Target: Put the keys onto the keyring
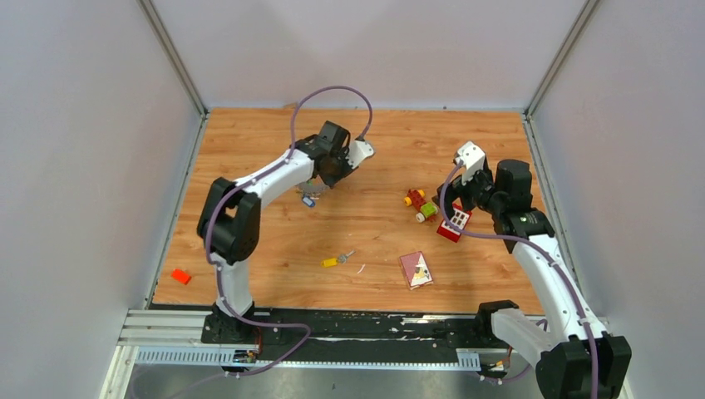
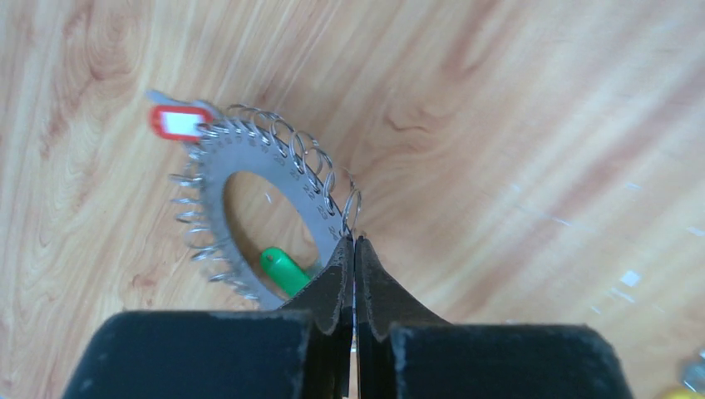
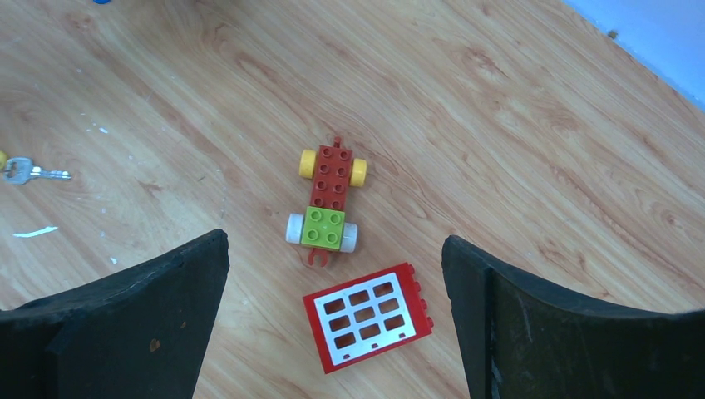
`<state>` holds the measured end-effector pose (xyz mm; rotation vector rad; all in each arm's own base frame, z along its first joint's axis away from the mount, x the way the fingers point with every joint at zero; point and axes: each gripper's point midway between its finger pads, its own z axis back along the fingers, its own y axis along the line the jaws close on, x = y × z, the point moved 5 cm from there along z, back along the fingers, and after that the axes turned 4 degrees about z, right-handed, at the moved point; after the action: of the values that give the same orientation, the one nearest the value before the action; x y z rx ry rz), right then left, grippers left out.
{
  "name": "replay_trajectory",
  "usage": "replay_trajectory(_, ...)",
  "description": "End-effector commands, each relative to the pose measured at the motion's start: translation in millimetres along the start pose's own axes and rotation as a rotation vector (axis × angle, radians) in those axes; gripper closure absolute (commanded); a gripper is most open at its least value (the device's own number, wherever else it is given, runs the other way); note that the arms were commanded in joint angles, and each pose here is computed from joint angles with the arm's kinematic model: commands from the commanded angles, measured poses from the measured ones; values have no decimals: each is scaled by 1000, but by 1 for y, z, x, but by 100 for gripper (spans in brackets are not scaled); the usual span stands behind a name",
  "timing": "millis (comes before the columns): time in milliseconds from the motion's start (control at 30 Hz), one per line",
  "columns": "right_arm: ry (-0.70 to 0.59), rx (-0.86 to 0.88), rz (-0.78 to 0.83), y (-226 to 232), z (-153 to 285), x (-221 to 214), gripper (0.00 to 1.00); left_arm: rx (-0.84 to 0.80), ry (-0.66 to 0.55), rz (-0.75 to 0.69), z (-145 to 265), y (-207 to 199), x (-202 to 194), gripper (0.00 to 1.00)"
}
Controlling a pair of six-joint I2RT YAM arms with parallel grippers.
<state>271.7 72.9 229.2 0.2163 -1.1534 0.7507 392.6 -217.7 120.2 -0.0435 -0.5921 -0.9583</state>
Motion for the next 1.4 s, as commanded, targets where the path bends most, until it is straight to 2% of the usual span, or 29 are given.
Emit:
replay_trajectory(0,-134,111,24,17,15,34,0,-131,-230,-17,72,-18,28,100)
replay_trajectory(167,-259,260,78,40,24,61,0,-246,-355,-107,124,-40,26,100)
replay_trajectory(300,-307,388,87,50,24,85,0,-311,-477,-160,164,-54,29,100)
replay_trajectory(500,-382,468,86,57,19,120,0,-354,-634,-224,206,-67,34,100)
replay_trajectory(667,-398,552,112,74,9,133,0,-445,-754,-267,231,-83,40,100)
replay_trajectory(733,-397,602,127,87,3,133,5,-484,-782,-272,235,-89,40,100)
replay_trajectory(1033,-412,724,234,127,-1,133,44,-607,-901,-295,241,-110,33,100)
replay_trajectory(1200,-422,744,281,141,2,129,50,-668,-983,-291,245,-124,29,100)
replay_trajectory(1367,-420,765,290,147,2,125,63,-716,-992,-288,242,-134,28,100)
